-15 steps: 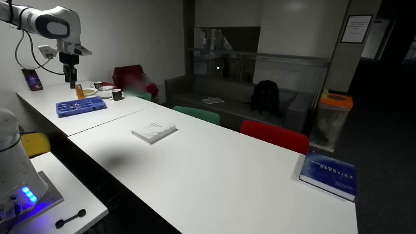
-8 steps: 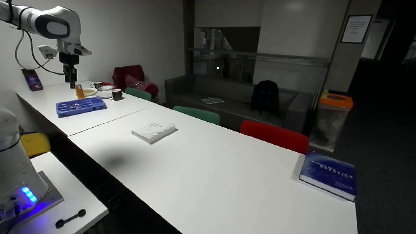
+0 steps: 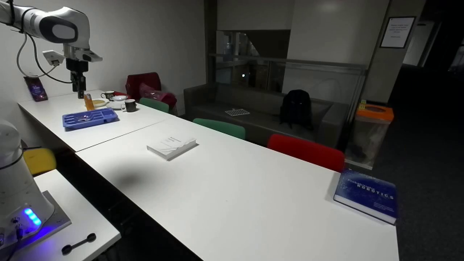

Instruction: Open the white book on the table

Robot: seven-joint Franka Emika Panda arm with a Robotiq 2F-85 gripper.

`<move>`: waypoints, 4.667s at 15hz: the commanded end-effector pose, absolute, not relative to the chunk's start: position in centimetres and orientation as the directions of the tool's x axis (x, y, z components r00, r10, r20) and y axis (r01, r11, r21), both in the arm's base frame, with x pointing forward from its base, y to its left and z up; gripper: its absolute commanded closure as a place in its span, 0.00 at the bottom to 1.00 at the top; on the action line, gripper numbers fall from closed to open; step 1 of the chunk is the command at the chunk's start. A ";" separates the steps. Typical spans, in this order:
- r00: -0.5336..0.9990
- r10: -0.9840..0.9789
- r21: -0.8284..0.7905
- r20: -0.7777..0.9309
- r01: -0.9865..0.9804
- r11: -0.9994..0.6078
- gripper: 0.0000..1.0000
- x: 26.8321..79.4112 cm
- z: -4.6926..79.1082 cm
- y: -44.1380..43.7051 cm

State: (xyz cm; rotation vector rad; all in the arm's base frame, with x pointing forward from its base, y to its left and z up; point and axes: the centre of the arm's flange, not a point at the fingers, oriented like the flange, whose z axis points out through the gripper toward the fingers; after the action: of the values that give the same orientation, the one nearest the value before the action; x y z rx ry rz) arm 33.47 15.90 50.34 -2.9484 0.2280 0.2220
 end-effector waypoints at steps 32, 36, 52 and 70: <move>0.980 -0.150 -0.119 0.133 -0.134 -0.984 0.00 55.8 39.2 -7.4; 0.969 -0.223 -0.147 0.109 -0.207 -0.967 0.00 56.3 37.8 -11.0; 0.966 -0.241 -0.194 0.098 -0.219 -0.956 0.00 57.0 36.0 -9.8; 0.961 -0.274 -0.201 -0.025 -0.273 -0.941 0.00 65.5 25.9 -13.0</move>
State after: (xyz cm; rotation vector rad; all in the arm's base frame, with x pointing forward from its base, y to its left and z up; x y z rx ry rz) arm 63.92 -11.97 25.94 -2.9512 0.3980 -0.0230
